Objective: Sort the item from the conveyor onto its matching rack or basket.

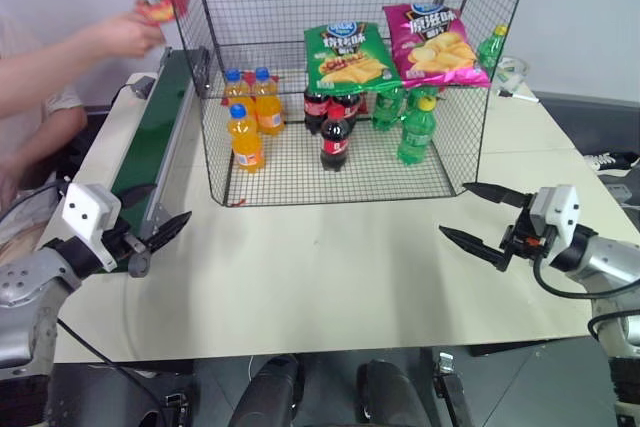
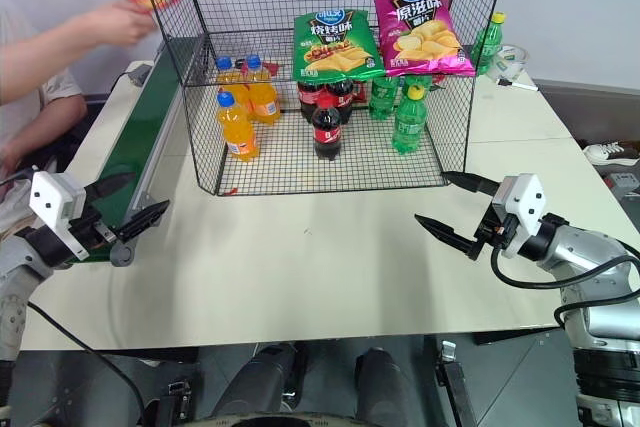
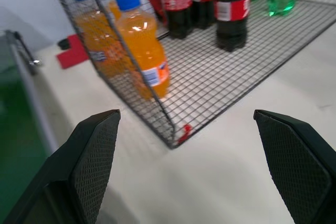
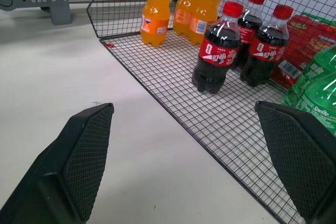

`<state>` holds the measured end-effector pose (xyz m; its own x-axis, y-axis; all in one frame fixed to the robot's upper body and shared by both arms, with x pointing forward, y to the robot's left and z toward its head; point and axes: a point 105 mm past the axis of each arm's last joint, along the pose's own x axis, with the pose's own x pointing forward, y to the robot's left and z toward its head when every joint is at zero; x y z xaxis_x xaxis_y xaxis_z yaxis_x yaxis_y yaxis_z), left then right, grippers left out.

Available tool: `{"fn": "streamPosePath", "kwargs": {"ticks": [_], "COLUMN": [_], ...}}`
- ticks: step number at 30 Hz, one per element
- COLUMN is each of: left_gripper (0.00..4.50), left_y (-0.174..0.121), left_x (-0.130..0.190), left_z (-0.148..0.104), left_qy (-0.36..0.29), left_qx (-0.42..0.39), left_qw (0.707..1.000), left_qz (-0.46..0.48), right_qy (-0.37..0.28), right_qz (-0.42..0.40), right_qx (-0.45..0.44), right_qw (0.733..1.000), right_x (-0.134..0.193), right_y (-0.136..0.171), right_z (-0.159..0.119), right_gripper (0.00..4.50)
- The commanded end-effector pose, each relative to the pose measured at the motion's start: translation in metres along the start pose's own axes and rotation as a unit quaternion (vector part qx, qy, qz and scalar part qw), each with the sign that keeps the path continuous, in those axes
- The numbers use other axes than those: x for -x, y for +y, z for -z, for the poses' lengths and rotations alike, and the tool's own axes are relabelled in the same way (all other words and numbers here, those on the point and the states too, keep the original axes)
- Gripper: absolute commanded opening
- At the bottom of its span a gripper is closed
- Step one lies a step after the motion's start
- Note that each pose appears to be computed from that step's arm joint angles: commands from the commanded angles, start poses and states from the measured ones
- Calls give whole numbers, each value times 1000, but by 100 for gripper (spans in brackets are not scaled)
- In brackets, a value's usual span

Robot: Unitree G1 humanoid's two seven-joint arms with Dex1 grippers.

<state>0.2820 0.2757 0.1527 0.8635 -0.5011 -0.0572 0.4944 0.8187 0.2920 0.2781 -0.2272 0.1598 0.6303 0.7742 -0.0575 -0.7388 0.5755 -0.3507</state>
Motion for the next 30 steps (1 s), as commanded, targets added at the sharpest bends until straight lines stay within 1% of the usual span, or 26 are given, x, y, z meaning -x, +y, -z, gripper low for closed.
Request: {"fn": "streamPosePath", "kwargs": {"ticks": [1, 6, 11, 17, 19, 22, 25, 27, 30], "left_gripper": [426, 426, 426, 426, 426, 426, 426, 426, 426], "left_y": [6, 4, 9, 8, 8, 9, 8, 4, 3], "left_x": [2, 3, 6, 12, 15, 20, 24, 32, 42], "left_z": [-10, -9, -8, -4, -3, -2, 0, 4, 10], "left_qy": [-13, -15, -11, -9, -6, -8, -3, 5, 21], "left_qx": [-22, -25, -51, -47, -53, -68, -86, -107, -122], "left_qw": [1000, 1000, 998, 998, 998, 996, 994, 992, 990], "left_qz": [-12, -7, -27, -36, -40, -52, -62, -63, -72], "right_qy": [-7, -7, -8, -14, -21, -38, -39, -45, -48], "right_qz": [-2, -2, -5, -16, -42, -119, -158, -171, -173], "right_qx": [21, 22, 21, 15, -4, -63, -90, -98, -88], "right_qw": [1000, 1000, 1000, 1000, 999, 990, 983, 979, 980], "right_x": [-1, -1, -2, -6, -11, -20, -28, -40, -53], "right_y": [-2, -2, -2, 2, 11, 43, 62, 68, 69], "right_z": [-10, -10, -10, -12, -14, -22, -24, -24, -23], "right_gripper": [450, 450, 450, 450, 450, 450, 450, 450, 450]}}
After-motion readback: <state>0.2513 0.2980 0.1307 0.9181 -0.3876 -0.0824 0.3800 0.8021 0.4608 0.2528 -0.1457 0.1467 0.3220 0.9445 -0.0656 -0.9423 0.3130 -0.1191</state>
